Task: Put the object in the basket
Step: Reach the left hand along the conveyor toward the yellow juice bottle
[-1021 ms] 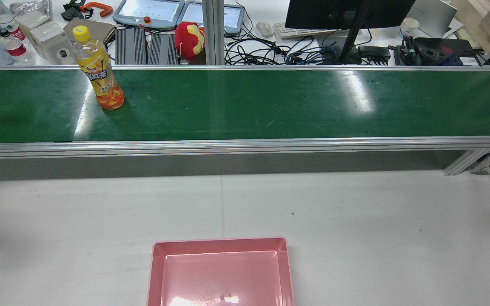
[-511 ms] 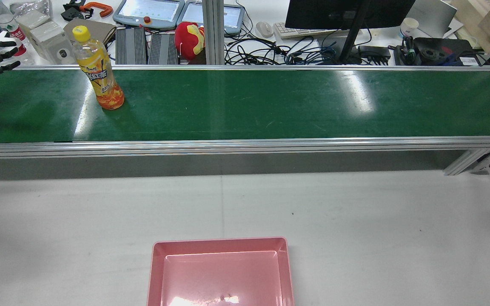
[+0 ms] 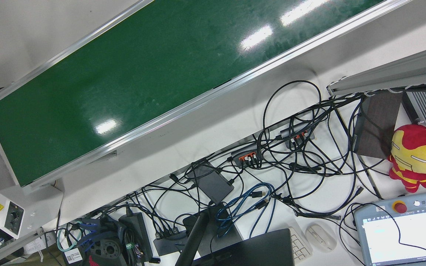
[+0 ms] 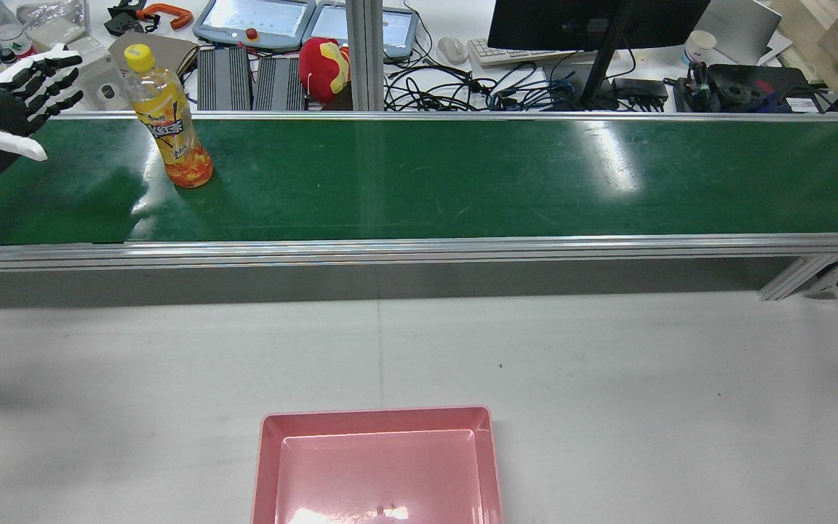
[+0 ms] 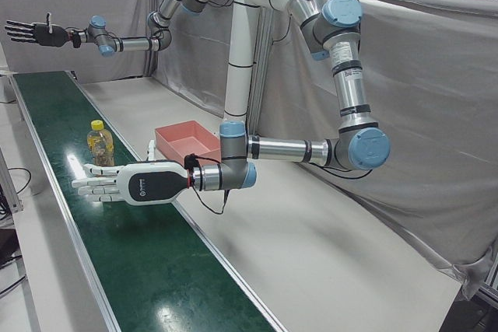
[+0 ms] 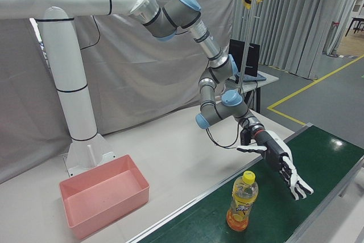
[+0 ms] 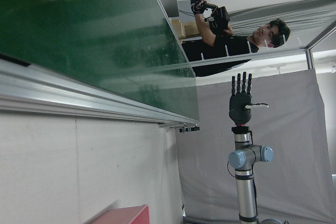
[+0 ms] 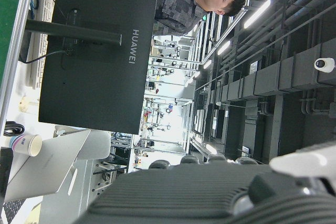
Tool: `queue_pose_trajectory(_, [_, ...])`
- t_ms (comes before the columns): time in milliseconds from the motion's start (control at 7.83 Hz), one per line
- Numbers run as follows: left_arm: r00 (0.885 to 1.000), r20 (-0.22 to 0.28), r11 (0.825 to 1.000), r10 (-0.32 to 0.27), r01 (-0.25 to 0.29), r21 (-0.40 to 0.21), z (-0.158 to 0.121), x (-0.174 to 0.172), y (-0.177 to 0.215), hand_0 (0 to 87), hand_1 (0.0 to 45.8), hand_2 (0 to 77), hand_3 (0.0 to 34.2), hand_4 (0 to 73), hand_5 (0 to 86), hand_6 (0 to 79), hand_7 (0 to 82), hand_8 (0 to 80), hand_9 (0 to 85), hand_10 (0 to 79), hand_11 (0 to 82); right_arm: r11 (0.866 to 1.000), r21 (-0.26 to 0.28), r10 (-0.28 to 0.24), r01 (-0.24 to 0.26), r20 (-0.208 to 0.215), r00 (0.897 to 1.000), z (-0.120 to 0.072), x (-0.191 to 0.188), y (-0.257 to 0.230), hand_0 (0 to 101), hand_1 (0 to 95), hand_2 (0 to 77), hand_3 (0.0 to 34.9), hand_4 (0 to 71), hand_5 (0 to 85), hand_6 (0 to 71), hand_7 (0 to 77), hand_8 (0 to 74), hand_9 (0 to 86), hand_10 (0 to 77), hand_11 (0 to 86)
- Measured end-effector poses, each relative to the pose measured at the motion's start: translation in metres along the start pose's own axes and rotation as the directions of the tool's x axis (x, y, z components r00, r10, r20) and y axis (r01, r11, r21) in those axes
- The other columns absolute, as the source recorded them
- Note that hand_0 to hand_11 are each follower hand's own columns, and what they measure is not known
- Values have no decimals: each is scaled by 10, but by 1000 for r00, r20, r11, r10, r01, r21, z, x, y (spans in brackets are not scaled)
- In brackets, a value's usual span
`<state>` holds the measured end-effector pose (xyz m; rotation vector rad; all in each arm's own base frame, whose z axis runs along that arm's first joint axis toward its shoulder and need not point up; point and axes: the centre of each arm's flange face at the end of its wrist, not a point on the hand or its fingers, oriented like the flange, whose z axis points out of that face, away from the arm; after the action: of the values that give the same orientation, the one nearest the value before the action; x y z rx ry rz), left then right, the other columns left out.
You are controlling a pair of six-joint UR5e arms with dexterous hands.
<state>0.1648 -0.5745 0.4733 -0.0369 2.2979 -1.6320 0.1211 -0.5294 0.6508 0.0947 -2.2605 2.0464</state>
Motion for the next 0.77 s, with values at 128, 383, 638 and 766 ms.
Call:
queue_pose_trajectory(128, [1000, 5, 1000, 4, -4, -5, 9, -12, 12, 508, 38, 5, 2, 76, 229, 5, 5, 44, 65, 54, 104, 1000, 0, 0, 0, 0, 1000, 0, 0, 0, 2, 0, 5, 2, 0, 0, 0, 5, 0, 0, 0, 0])
queue_pose_trajectory(383, [1000, 8, 1000, 20, -19, -12, 30, -22, 33, 507, 82, 5, 2, 76, 229, 5, 5, 44, 65, 54, 104, 1000, 0, 0, 0, 0, 1000, 0, 0, 0, 3, 0, 5, 2, 0, 0, 0, 5, 0, 0, 0, 0])
queue_pose_trajectory(638, [1000, -1, 1000, 20, -20, -16, 50, -34, 50, 506, 93, 5, 2, 87, 229, 5, 5, 54, 65, 60, 104, 1000, -1, 0, 0, 0, 1000, 0, 0, 0, 2, 0, 5, 2, 0, 0, 0, 5, 0, 0, 0, 0])
queue_pose_trajectory(766, [1000, 6, 1000, 17, -17, -17, 55, -44, 56, 506, 104, 5, 1, 87, 229, 5, 5, 54, 65, 60, 104, 1000, -1, 0, 0, 0, 1000, 0, 0, 1, 3, 0, 5, 2, 0, 0, 0, 5, 0, 0, 0, 0])
